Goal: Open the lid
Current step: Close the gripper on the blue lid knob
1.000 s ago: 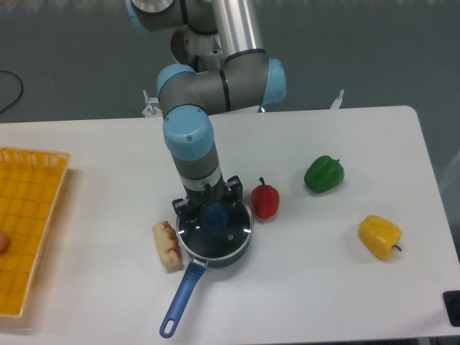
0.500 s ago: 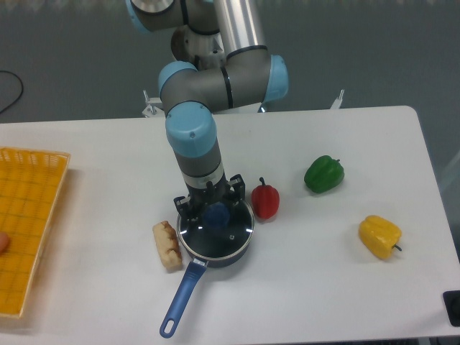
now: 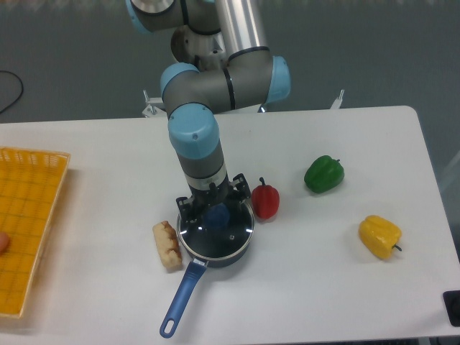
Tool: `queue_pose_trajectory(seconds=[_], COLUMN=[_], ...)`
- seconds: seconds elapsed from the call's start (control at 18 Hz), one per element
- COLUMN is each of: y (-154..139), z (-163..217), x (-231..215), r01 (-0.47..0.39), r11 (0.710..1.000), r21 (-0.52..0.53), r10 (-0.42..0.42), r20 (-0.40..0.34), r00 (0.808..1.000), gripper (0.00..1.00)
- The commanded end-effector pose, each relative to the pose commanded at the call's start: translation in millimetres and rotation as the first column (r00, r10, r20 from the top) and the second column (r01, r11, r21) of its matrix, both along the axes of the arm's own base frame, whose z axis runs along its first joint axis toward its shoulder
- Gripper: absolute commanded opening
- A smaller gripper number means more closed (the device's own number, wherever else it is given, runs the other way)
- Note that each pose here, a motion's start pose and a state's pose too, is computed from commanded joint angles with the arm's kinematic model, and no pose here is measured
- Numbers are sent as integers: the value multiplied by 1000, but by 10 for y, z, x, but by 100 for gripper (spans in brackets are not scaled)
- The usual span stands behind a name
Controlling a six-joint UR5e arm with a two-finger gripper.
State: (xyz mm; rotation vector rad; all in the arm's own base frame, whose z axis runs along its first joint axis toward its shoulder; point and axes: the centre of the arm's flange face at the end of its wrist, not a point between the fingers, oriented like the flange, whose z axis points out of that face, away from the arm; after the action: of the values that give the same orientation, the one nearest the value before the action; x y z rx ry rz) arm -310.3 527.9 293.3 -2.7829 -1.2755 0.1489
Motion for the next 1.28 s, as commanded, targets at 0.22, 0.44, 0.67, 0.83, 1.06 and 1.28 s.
queue_pose_trajectory(seconds=[0.22, 0.44, 0.67, 0.83, 1.06, 1.28], y=[-6, -40, -41, -38, -33, -30], z=[-7, 2, 4, 11, 32, 47], x=[-3, -57, -46, -49, -51, -49], r01=[-3, -9, -6, -4, -6, -4], r11=[1000, 1000, 1000, 1000, 1000, 1000], r21=[1, 3, 1, 2, 6, 9], r10=[3, 9, 6, 4, 6, 4], r20=[3, 3, 2, 1, 0, 1], r00=[1000, 1000, 1000, 1000, 1000, 1000], gripper=[75, 74, 72, 66, 62, 58])
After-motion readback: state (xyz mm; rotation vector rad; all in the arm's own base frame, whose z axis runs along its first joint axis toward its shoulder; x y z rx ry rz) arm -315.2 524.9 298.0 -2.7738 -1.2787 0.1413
